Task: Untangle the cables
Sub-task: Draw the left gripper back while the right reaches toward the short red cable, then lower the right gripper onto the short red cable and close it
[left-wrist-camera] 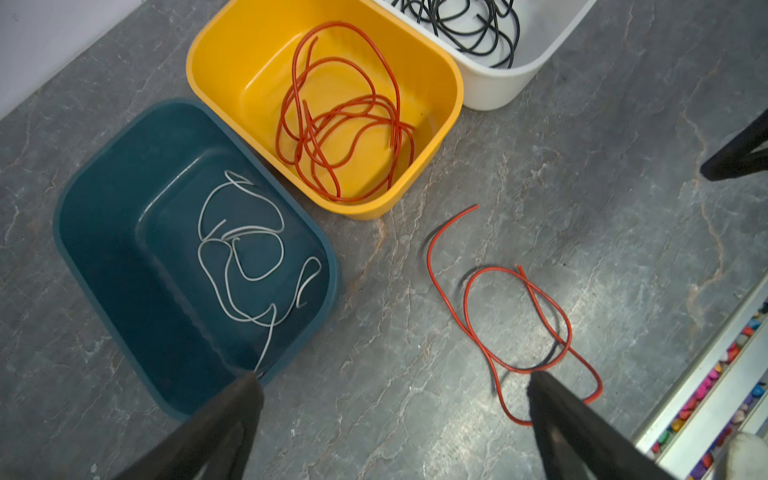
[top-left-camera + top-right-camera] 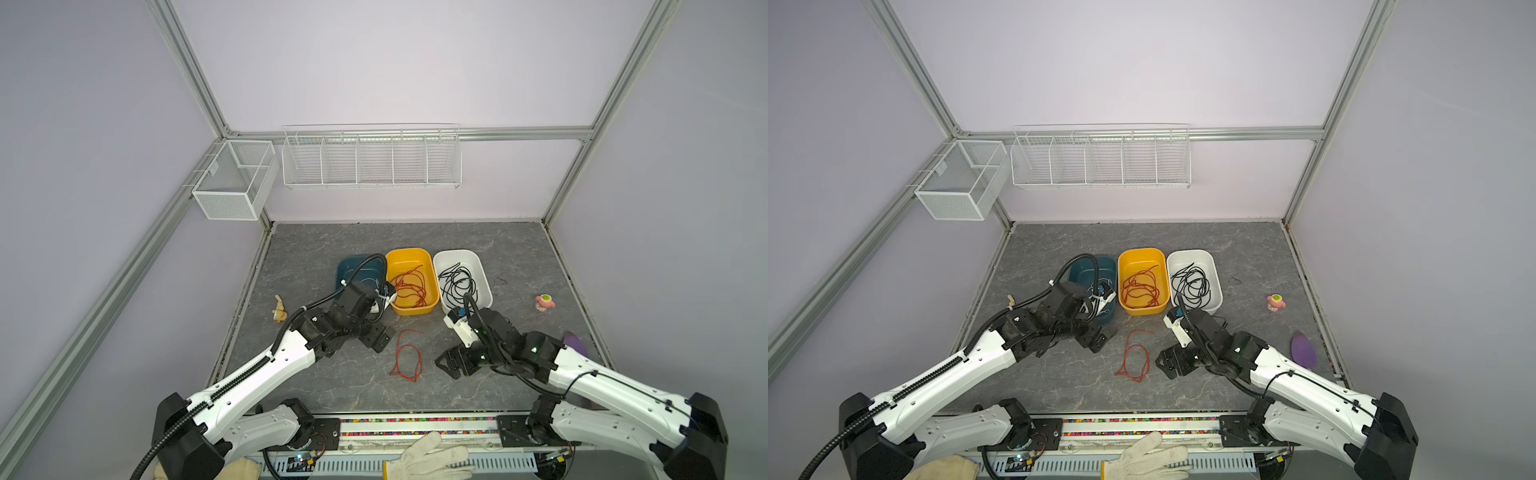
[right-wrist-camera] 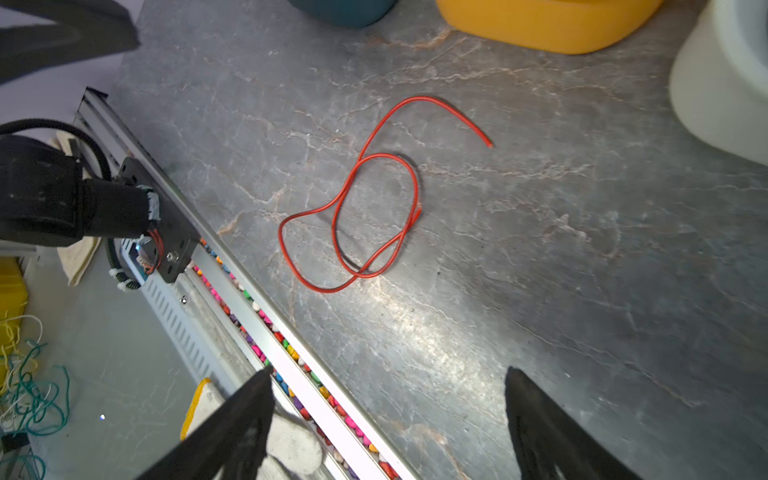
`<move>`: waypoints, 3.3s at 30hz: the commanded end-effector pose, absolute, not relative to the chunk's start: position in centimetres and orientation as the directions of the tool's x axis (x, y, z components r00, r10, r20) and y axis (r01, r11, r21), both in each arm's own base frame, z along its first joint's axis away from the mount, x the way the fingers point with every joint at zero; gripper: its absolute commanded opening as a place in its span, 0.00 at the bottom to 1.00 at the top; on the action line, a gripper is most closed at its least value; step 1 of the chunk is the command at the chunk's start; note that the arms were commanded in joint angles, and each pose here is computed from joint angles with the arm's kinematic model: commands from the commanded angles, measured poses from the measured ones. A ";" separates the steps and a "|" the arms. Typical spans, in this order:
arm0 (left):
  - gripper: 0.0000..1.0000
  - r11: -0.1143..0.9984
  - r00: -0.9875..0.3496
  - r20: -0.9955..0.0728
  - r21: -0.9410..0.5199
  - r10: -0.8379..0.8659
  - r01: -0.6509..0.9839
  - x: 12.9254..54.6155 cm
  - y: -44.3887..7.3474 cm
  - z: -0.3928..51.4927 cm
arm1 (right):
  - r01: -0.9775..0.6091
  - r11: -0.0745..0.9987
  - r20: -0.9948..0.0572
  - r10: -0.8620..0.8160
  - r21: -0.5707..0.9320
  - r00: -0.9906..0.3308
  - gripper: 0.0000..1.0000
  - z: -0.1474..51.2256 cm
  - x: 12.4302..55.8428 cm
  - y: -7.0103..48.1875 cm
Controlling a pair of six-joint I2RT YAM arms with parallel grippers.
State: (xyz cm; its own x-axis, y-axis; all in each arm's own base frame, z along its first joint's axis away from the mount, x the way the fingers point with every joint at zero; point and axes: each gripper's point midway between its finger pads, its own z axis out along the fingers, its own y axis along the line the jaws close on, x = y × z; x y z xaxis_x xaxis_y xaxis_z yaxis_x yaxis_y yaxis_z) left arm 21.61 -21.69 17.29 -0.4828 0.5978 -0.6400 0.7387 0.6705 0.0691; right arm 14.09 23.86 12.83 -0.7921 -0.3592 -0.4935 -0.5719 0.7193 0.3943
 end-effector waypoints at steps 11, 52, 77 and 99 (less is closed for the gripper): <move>0.99 0.645 -0.412 -0.715 0.072 0.565 0.761 19.1 -20.8 15.1 | -0.714 0.654 -0.535 -0.522 0.250 -0.664 0.88 12.2 12.6 28.1; 0.99 0.686 -0.355 -0.723 0.224 0.593 0.692 20.2 -19.2 15.5 | -0.817 0.562 -0.463 -0.694 0.130 -0.551 0.49 6.3 11.0 33.8; 0.99 0.677 -0.350 -0.718 0.226 0.601 0.700 20.1 -19.4 15.4 | -0.809 0.579 -0.439 -0.703 0.103 -0.560 0.10 5.2 11.2 33.2; 0.99 0.673 -0.348 -0.714 0.230 0.607 0.703 20.1 -19.4 15.3 | -0.792 0.606 -0.553 -0.634 0.079 -0.540 0.07 11.1 11.6 29.9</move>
